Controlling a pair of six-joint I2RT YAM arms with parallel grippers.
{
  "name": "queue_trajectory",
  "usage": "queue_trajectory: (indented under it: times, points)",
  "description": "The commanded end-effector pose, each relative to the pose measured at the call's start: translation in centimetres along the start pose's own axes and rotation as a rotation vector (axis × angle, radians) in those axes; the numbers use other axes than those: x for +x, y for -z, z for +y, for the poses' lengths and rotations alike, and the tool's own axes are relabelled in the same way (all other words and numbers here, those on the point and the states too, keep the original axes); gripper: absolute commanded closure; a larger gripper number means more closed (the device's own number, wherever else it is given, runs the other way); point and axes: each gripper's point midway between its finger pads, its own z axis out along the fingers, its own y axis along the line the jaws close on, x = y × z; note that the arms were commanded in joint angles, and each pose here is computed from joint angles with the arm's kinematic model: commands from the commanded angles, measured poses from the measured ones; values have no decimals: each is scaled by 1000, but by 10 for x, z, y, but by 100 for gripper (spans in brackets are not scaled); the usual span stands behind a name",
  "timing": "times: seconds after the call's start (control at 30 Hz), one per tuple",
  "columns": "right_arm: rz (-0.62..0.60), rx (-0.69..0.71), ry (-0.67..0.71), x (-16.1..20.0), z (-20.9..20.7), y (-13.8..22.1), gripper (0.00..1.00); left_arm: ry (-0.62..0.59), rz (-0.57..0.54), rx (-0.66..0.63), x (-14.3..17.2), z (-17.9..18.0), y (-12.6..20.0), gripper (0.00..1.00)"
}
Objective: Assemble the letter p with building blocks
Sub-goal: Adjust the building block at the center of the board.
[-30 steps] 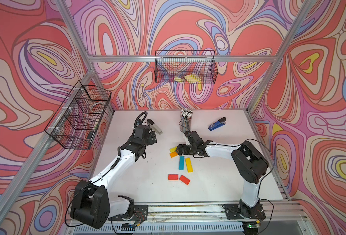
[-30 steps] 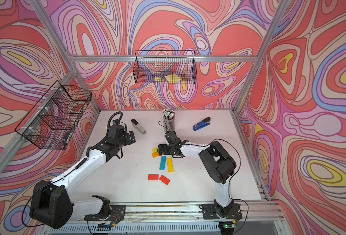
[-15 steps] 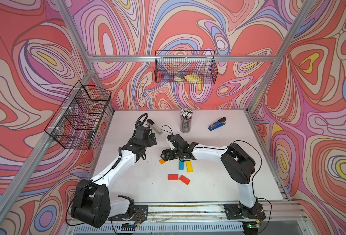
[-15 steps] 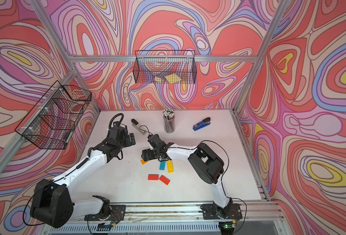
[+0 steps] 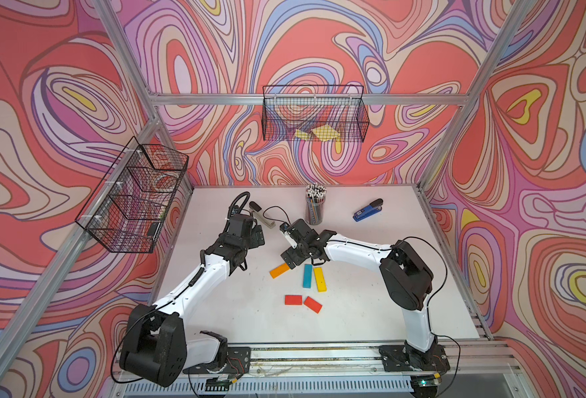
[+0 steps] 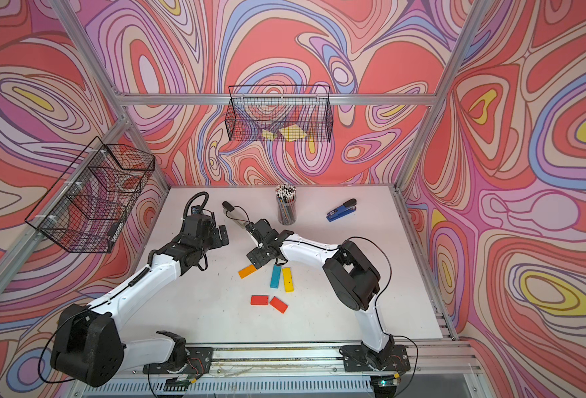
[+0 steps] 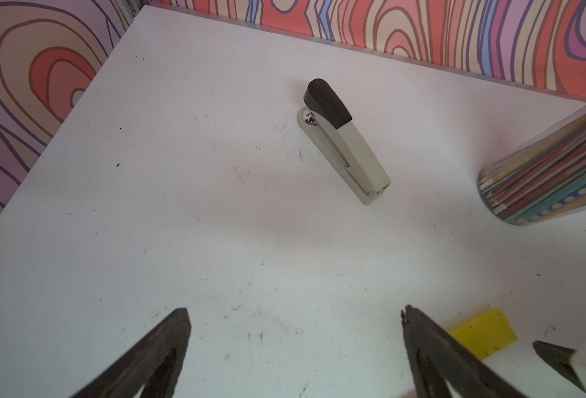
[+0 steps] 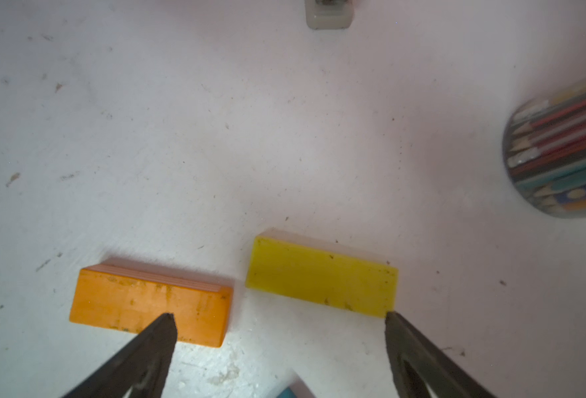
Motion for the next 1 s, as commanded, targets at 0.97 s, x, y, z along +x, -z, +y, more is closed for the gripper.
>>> queue_trajectory:
  times: [0.97]
  points:
    - [84,126,64,-10,-59,-60,3,54,27,11,4,4,-5,1]
